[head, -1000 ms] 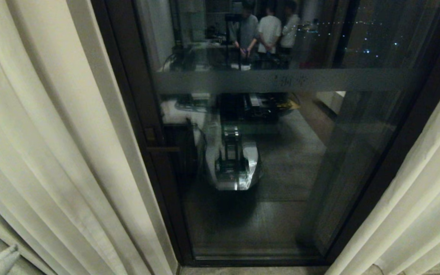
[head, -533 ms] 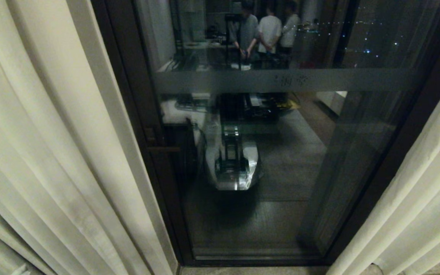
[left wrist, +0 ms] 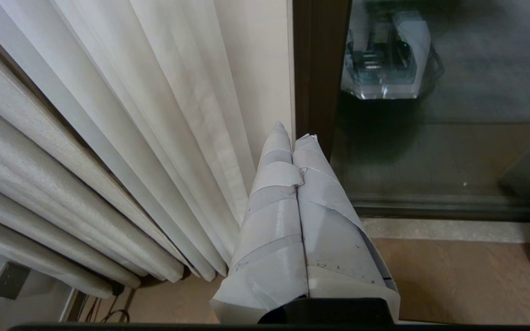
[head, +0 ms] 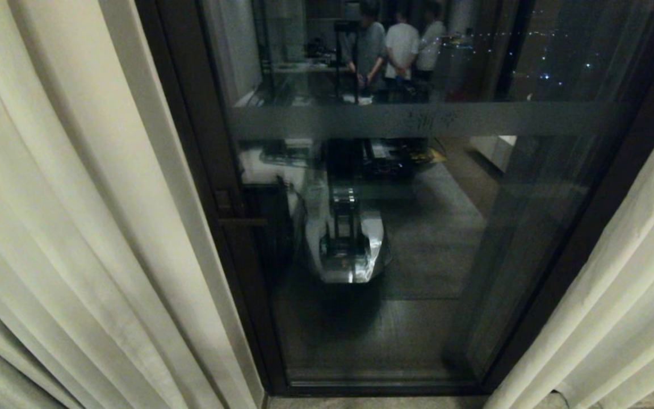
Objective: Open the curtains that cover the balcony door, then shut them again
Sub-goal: Pull the inner curtains open on both sides
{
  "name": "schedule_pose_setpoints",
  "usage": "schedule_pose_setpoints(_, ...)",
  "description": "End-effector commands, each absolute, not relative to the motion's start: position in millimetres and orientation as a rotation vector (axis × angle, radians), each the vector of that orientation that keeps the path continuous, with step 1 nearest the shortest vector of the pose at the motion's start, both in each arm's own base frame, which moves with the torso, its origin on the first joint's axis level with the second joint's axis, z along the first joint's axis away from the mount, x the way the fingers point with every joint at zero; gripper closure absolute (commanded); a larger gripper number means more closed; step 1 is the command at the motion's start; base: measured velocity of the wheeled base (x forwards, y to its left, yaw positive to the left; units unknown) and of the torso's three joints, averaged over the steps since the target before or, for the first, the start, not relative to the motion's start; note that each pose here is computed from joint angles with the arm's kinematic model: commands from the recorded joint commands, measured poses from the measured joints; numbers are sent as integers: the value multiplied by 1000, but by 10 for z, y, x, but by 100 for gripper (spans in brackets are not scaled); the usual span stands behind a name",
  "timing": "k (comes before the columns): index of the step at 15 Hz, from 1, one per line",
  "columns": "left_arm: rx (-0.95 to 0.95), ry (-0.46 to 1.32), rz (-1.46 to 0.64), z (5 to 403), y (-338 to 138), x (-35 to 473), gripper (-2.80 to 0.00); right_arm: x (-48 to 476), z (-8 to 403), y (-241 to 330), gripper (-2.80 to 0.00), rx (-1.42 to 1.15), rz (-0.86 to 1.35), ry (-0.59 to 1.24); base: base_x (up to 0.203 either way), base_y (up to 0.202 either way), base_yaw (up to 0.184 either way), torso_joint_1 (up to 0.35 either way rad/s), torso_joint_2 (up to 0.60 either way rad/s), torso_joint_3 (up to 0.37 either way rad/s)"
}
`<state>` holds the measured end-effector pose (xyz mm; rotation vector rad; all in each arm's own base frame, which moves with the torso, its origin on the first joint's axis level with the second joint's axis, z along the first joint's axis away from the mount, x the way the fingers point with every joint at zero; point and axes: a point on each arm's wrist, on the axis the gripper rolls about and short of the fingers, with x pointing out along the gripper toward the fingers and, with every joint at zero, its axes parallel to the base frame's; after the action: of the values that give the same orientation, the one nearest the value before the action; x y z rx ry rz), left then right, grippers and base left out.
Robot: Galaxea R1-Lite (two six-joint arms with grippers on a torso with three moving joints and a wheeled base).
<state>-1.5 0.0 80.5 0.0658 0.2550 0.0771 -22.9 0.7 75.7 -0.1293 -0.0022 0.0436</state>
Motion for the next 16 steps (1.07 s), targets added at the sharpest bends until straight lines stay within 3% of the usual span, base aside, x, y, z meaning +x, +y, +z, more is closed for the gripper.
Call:
schedule_pose_setpoints(1,65,256,77,808,1,-11,0,-228,756,7,0,-130,45,0,0,0,0,0,0,0)
schedule_pose_setpoints(6,81,168,-43,869,3,-16,0,-228,756,7,0,-130,45,0,0,0,0,0,0,0)
schedule_pose_setpoints(11,75,13,-11,762,-2,-215,0,-228,756,7,0,-130,45,0,0,0,0,0,0,0)
schedule_pose_setpoints(16,75,0,-11,755,-2,-228,0,-228,758,7,0,-130,45,-1,0,0,0,0,0,0)
